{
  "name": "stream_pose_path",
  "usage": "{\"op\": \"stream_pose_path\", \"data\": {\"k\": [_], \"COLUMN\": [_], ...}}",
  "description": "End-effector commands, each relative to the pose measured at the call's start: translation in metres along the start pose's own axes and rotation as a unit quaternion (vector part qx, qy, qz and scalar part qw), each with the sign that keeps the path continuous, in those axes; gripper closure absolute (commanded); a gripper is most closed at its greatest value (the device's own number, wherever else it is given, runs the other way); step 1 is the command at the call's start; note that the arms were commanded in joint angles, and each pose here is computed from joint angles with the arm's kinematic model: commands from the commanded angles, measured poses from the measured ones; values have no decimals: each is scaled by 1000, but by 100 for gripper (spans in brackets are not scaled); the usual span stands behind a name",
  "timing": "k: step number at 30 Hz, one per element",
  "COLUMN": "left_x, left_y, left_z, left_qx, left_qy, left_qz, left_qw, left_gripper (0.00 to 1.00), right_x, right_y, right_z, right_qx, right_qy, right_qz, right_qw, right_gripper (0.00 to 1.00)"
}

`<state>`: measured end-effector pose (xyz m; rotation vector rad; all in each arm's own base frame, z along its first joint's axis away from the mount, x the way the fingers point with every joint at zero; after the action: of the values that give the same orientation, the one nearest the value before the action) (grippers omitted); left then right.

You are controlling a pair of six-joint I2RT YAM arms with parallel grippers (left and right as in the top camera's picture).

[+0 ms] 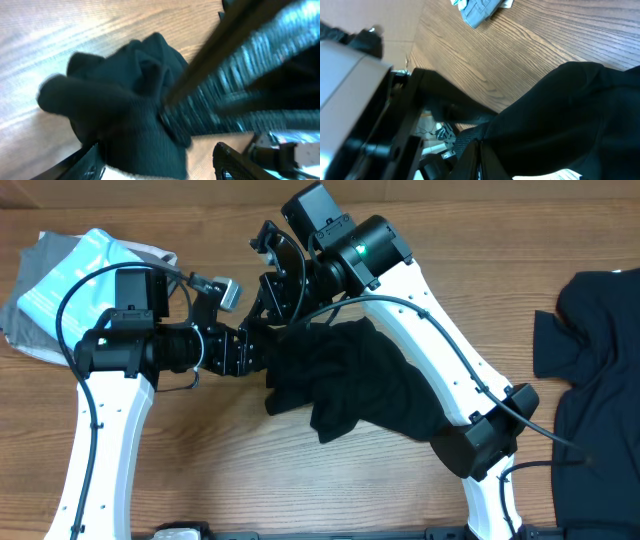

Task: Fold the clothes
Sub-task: 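Reach the left gripper to the hanging shirt and grasp its edge, then pull the shirt apart, left gripper left and right gripper right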

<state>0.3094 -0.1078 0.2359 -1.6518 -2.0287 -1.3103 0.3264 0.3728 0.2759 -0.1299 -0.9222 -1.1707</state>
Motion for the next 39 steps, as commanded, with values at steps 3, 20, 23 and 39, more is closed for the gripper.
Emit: {"op": "stream_pose_path", "data": {"k": [3,20,23,39], "left_x": [-1,0,1,57], "left_y": [9,13,14,92], "left_z": [8,2,3,-42], "left_qx": [-27,29,54,156], "left_qy": [25,8,9,-59], "left_qz": [-14,-24,-27,-219], "left_qw": [999,999,998,961], "left_gripper": [44,96,96,96], "right_x": [3,5,17,93], "right_y": [-1,0,7,-41], "right_z": [8,5,-10,-111], "right_qx": [8,7,-6,-140], "right_qy": [11,8,0,-157], "right_qz": [-1,-2,-17,28], "right_qw": [1000,1000,1000,977], "right_gripper": [96,96,72,42]}}
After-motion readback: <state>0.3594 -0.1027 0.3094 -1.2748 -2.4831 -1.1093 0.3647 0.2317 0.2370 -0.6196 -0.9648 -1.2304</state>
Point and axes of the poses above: each gripper's point midway between its finger pads, its own x axis back along the fingers, its own z axis along the line the jaws close on, y = z × x, the point moved 1 cm from there along x, back along the fingers, and after that the axes turned 6 degrees about x, right-handed, at the moved point
